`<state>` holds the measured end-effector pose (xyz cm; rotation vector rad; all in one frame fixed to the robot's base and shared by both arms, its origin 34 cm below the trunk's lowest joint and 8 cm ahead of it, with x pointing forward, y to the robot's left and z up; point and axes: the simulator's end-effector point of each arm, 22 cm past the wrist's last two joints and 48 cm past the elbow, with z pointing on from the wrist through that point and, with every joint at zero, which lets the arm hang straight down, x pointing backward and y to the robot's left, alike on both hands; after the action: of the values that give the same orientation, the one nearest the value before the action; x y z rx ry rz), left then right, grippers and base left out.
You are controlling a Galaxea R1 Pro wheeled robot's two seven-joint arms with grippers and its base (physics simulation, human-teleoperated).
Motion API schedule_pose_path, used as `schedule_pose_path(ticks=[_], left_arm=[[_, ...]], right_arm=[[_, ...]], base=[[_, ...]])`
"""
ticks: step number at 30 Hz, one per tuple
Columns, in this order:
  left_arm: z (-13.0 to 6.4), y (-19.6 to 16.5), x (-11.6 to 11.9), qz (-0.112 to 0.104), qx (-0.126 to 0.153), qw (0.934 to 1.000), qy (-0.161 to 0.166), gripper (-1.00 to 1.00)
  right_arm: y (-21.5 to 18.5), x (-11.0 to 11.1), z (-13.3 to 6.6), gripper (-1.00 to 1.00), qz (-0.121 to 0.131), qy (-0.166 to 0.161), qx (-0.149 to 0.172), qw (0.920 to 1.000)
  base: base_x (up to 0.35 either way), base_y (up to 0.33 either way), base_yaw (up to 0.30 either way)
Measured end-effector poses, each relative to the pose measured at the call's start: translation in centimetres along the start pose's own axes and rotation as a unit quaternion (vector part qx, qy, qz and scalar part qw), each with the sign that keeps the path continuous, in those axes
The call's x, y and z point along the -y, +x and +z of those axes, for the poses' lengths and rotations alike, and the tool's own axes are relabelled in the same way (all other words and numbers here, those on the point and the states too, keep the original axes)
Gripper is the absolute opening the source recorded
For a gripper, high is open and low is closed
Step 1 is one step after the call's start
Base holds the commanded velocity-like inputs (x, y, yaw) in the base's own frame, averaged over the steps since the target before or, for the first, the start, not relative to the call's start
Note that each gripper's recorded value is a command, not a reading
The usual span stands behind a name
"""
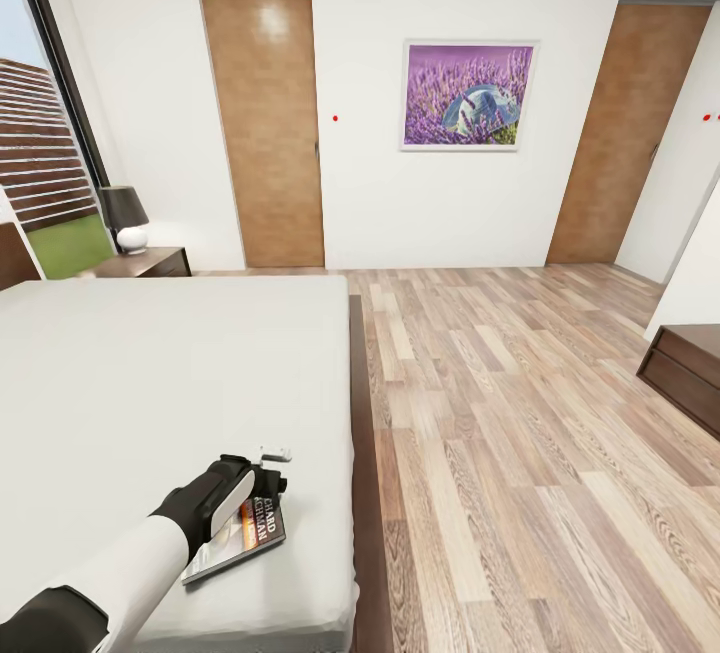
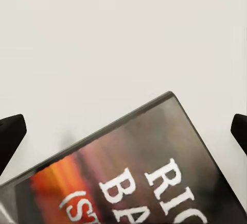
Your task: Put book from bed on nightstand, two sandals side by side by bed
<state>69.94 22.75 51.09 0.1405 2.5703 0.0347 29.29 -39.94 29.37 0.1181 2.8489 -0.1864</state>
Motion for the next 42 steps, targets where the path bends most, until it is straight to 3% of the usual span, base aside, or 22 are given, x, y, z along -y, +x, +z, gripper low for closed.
schedule_pose_path(ticks=[6,42], left_arm=[[0.9,0.7,0.1,0.000,0.004,1.0000,0.000,1.00],[1.2,0.2,0.4,0.002,0.019,0.9998,0.002,1.00]], right_arm=[[-0.4,-0.5,1.2,1.00,0.000,-0.003,0.011,0.9999],[-0.4,-0.8,2.0,1.00,-0.001,-0.005,0.015,0.9999]], base=[[0.000,0.000,0.000],[0.000,0.000,0.000]])
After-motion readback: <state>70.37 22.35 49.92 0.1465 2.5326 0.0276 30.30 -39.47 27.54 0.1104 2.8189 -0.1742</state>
